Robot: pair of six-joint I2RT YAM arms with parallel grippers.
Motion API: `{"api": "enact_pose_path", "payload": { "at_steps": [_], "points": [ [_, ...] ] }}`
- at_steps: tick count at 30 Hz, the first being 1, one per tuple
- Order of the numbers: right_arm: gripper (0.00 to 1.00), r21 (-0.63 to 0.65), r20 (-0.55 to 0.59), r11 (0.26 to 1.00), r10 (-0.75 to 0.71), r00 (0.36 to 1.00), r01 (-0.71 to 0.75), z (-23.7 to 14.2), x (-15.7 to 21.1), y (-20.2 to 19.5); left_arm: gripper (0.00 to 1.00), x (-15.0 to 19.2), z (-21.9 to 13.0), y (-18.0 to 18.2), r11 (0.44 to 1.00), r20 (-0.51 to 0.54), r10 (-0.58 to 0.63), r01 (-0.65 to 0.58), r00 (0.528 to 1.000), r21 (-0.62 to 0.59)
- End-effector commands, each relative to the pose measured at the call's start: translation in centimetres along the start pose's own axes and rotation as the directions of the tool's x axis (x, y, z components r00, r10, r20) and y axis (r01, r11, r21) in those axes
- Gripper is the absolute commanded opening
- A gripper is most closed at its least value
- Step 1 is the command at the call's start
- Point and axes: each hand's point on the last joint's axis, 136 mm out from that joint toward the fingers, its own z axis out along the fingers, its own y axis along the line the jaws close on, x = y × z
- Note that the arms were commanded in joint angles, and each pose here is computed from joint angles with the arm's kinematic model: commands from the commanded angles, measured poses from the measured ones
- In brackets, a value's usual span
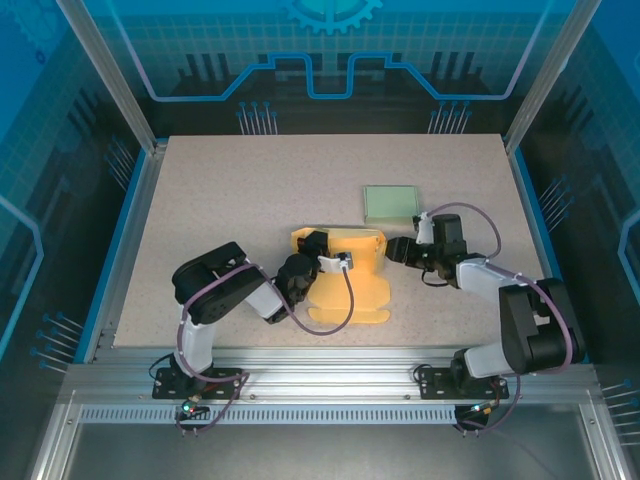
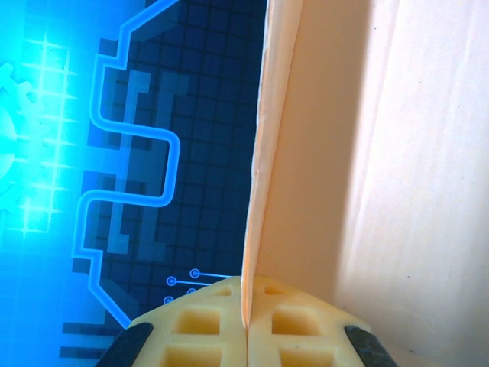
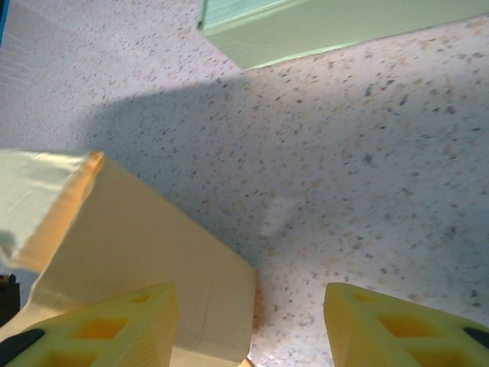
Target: Fold the paper box
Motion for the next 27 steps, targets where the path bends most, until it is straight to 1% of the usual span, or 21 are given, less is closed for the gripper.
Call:
{"api": "enact_pose_path", "payload": {
  "at_steps": [1, 10, 16, 22, 27],
  "points": [
    [0.55, 0.000, 0.006, 0.999, -0.042, 0.999, 0.042, 0.1, 0.7, 0.8, 0.00, 0.0, 0.5, 0.3, 1.000, -0.005, 0.013, -0.013, 1.000, -0.021],
    [0.56, 0.006, -0.023, 0.991, -0.131, 0.991, 0.132, 1.5, 1.8, 2.2, 0.00, -0.2, 0.2, 0.4, 1.000, 0.005, 0.017, -0.017, 1.000, -0.020],
    [0.59, 0.018, -0.014, 0.980, -0.197, 0.980, 0.197, 1.8, 2.1, 3.3, 0.00, -0.3, 0.3, 0.4, 1.000, 0.008, 0.017, -0.017, 1.000, -0.020],
    [0.61, 0.029, -0.006, 0.978, -0.209, 0.978, 0.209, 1.5, 2.7, 3.5, 0.00, -0.2, 0.3, 0.4, 1.000, 0.005, 0.023, -0.023, 1.000, -0.020],
    [0.61, 0.046, 0.010, 0.976, -0.212, 0.977, 0.211, 0.6, 3.0, 3.5, 0.00, -0.1, 0.2, 0.4, 0.999, 0.004, 0.027, -0.027, 1.000, -0.020]
  ]
}}
